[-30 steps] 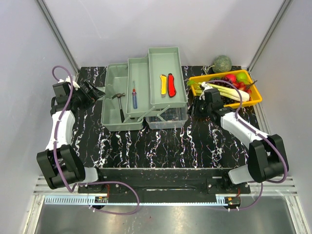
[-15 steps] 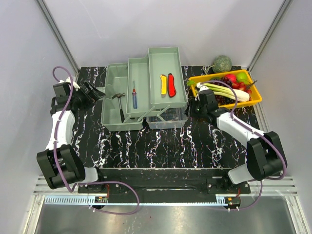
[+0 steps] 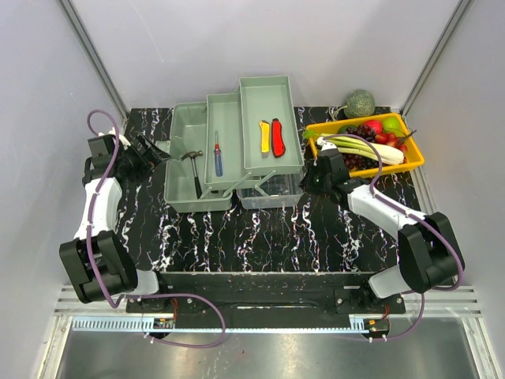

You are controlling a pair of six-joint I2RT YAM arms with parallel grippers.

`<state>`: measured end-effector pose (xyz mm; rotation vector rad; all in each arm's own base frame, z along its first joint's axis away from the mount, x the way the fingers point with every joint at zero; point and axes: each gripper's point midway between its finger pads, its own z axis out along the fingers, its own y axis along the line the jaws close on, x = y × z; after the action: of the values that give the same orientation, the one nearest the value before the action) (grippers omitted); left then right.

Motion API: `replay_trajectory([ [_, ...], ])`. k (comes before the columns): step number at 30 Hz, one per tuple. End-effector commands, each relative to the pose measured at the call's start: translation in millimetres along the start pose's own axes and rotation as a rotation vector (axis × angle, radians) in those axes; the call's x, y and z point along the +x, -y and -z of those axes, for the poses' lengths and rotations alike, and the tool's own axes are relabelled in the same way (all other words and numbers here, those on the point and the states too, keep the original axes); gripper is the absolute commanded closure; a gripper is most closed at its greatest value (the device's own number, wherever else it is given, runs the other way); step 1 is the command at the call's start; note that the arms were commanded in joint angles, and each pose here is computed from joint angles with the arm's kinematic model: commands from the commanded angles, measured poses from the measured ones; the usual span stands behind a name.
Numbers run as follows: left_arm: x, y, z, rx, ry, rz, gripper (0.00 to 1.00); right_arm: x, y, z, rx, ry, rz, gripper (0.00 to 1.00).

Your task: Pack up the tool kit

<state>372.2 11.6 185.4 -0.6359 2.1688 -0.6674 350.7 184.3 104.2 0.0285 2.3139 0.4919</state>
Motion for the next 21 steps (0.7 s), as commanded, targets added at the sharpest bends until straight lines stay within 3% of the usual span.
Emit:
replay_trajectory([
  [1, -9.0, -1.1, 0.5, -0.012, 0.02, -0.026, 0.01, -18.2, 7.5, 0.2, 0.076, 0.074, 0.031, 1.0],
  [9, -2.5, -6.7, -9.3, -0.018, -0.025, 0.006, 0.01, -78.0, 19.4, 45.5, 0.258, 0.202, 0.103, 1.0],
  [16, 14.8, 5.0, -15.1, 0.026, -0.051, 0.078, 0.01, -114.4, 6.3, 69.7, 0.253, 0.256, 0.18, 1.0],
  [21, 37.9, 20.7, -16.3, 0.056, -0.042, 0.048, 0.01, -130.1, 6.0, 84.5, 0.282, 0.28, 0.218, 1.0],
])
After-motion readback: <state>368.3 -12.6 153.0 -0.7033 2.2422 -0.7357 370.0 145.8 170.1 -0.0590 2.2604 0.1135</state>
